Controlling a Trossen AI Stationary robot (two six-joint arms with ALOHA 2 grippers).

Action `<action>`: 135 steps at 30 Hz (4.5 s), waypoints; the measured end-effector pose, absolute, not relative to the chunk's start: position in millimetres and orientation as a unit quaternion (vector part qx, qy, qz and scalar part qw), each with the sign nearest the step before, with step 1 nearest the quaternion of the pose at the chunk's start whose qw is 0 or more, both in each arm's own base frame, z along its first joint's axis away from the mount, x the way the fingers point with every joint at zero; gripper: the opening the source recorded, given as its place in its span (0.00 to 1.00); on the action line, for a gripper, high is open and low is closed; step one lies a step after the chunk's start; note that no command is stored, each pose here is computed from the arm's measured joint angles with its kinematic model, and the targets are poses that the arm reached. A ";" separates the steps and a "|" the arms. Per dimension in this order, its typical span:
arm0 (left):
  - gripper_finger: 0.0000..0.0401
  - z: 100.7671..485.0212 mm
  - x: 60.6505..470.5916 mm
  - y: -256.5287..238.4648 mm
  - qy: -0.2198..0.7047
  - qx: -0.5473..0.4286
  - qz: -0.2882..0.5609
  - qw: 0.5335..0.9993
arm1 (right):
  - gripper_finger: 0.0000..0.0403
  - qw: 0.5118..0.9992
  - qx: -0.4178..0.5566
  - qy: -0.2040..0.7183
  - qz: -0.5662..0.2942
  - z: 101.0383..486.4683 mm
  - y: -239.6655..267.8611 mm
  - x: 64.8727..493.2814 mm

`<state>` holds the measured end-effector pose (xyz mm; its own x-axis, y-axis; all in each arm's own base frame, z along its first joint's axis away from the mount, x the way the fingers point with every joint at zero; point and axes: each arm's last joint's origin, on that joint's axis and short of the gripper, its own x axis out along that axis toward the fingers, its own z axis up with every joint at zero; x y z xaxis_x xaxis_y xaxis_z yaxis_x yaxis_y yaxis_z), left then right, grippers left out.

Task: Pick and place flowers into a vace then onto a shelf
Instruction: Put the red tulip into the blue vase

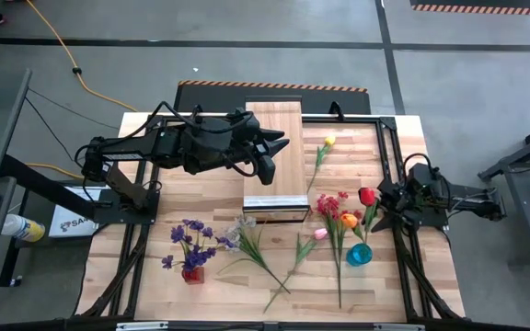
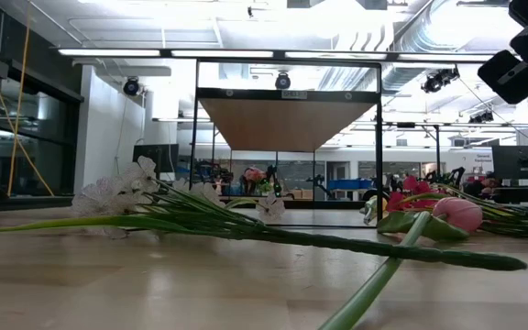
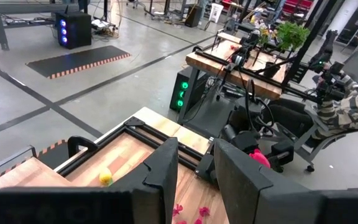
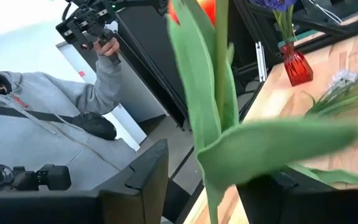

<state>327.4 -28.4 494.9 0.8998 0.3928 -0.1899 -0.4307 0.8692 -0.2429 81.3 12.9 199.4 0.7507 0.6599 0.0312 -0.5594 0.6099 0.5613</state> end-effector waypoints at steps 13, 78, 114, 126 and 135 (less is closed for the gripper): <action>0.34 492.9 326.9 -28.4 0.078 -0.137 0.215 0.964 | 0.39 0.866 0.325 0.118 0.361 199.4 14.1 80.2; 0.34 489.7 327.0 -31.0 0.104 -0.140 0.169 0.970 | 0.40 0.875 0.267 0.031 0.402 217.7 14.8 76.8; 0.34 485.8 326.2 -31.3 0.125 -0.135 0.165 0.969 | 0.41 0.888 0.269 0.001 0.374 252.0 7.6 63.0; 0.34 485.8 326.1 -31.2 0.124 -0.134 0.167 0.969 | 0.39 0.894 0.278 -0.004 0.351 250.9 6.3 64.4; 0.34 485.9 326.1 -31.0 0.123 -0.134 0.171 0.968 | 0.41 0.884 0.286 -0.020 0.370 257.8 7.5 61.3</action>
<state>326.1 -31.0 485.9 0.9109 0.2988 -0.2847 -0.3647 0.9056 -0.2163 61.3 7.5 257.8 0.7249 0.6434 0.2461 -0.6657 0.5626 0.4902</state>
